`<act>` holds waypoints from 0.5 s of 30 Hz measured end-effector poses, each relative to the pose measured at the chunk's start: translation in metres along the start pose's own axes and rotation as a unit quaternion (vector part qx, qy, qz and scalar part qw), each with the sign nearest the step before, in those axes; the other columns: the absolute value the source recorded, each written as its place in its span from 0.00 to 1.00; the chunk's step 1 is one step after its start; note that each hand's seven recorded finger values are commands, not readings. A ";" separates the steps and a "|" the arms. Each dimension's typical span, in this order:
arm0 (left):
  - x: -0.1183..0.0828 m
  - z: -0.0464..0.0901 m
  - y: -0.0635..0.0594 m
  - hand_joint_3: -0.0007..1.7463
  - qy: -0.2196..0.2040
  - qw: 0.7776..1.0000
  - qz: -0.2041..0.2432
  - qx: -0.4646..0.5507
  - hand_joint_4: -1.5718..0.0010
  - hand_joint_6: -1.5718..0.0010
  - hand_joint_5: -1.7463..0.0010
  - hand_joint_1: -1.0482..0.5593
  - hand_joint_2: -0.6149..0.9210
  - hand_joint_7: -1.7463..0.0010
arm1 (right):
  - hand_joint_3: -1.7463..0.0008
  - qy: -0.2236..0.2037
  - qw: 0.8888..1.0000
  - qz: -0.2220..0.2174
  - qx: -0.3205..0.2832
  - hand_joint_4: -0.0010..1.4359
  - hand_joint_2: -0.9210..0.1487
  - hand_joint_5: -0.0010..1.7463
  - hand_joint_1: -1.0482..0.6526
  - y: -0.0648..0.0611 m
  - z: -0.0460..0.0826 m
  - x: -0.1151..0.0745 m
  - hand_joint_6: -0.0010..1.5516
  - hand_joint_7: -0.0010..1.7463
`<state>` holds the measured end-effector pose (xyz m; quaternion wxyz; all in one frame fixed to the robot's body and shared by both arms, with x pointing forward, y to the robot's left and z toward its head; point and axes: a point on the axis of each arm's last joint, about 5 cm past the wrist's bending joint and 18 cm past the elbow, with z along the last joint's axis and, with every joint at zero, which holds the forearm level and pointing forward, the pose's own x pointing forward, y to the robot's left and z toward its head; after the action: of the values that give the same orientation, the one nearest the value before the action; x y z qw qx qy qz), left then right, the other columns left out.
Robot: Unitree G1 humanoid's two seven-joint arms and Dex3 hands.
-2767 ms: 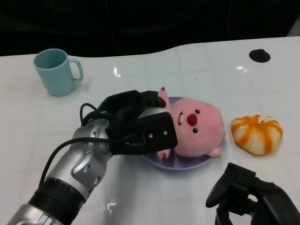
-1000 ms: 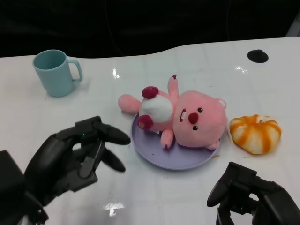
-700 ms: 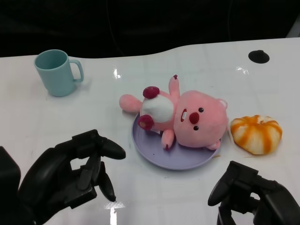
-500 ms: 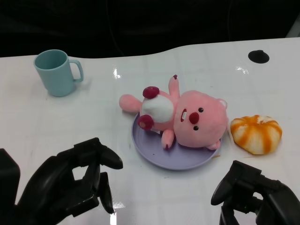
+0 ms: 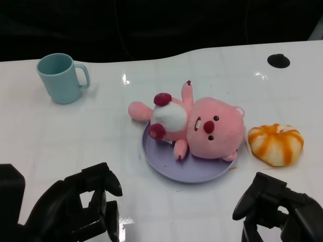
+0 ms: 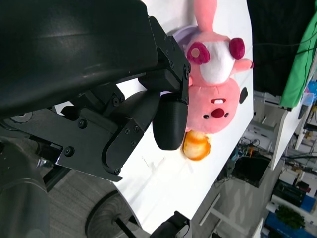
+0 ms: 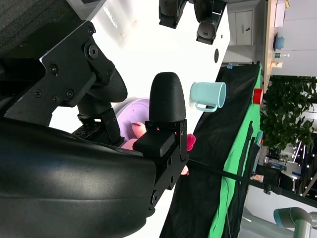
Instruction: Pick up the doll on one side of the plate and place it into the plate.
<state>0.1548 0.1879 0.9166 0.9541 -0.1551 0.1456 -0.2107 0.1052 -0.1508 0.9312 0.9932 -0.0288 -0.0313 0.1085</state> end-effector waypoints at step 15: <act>0.002 0.002 0.001 0.87 -0.004 1.000 -0.010 -0.009 0.39 0.53 0.00 0.58 0.65 0.00 | 0.20 -0.002 1.000 0.000 -0.001 0.51 0.49 1.00 0.67 0.000 -0.001 -0.001 0.40 0.88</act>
<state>0.1574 0.1887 0.9174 0.9511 -0.1659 0.1421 -0.2184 0.1046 -0.1510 0.9302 0.9931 -0.0294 -0.0337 0.1088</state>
